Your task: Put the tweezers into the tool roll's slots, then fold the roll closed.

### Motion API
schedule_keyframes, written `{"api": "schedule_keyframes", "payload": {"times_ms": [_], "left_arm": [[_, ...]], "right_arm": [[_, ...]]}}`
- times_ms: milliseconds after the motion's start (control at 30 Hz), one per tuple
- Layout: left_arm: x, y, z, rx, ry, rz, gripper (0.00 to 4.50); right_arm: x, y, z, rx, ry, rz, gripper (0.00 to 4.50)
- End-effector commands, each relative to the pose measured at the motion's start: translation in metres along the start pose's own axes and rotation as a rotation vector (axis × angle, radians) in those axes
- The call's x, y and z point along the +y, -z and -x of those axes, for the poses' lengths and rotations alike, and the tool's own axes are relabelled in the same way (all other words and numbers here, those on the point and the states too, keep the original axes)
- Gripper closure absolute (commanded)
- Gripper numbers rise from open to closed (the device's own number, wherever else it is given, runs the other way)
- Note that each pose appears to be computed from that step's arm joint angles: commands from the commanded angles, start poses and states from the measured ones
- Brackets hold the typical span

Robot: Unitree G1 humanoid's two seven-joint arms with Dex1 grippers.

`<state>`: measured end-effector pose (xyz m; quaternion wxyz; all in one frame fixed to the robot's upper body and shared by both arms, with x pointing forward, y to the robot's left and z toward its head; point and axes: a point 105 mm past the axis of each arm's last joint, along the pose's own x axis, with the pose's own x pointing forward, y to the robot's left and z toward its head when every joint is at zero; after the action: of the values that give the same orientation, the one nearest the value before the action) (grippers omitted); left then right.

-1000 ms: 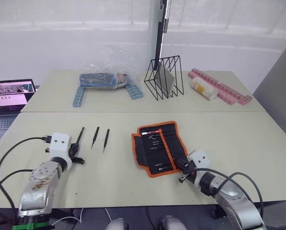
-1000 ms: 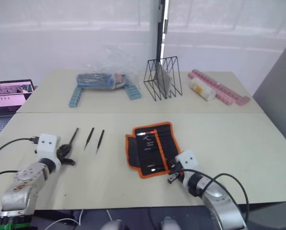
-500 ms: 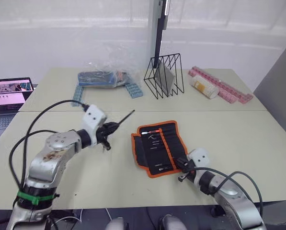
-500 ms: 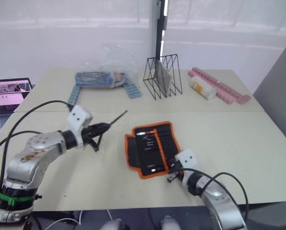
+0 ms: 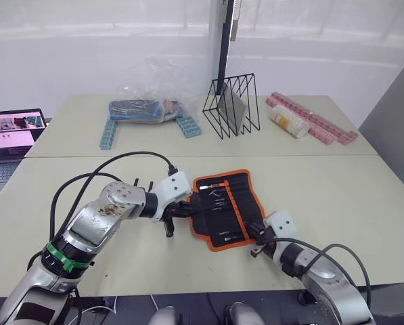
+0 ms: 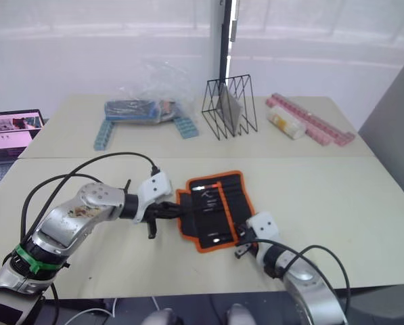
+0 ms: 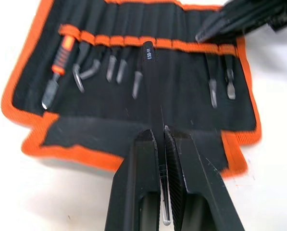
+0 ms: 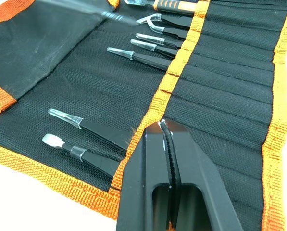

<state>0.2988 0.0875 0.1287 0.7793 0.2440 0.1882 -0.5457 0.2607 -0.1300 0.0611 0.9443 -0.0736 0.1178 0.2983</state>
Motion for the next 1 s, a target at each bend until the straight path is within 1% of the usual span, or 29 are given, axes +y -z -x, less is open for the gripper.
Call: {"api": "schedule_keyframes", "payload": {"times_ms": [33, 367, 600, 867, 1000], "left_arm": [[0.002, -0.008, -0.002, 0.025, 0.001, -0.087, 4.46], [0.0, -0.008, -0.013, 0.109, 0.032, -0.17, 4.46], [0.005, -0.005, -0.024, 0.169, 0.043, -0.21, 4.46], [0.003, -0.011, -0.038, 0.168, 0.071, -0.264, 4.46], [0.008, -0.016, -0.044, 0.168, 0.052, -0.264, 4.46]], "right_arm": [[0.01, 0.029, 0.007, 0.111, -0.009, -0.066, 4.5], [0.014, 0.03, 0.01, 0.112, 0.011, -0.082, 4.5], [0.016, 0.03, 0.01, 0.11, 0.022, -0.09, 4.5], [0.017, 0.031, 0.012, 0.112, 0.032, -0.099, 4.5], [0.018, 0.031, 0.012, 0.111, 0.035, -0.103, 4.5]]}}
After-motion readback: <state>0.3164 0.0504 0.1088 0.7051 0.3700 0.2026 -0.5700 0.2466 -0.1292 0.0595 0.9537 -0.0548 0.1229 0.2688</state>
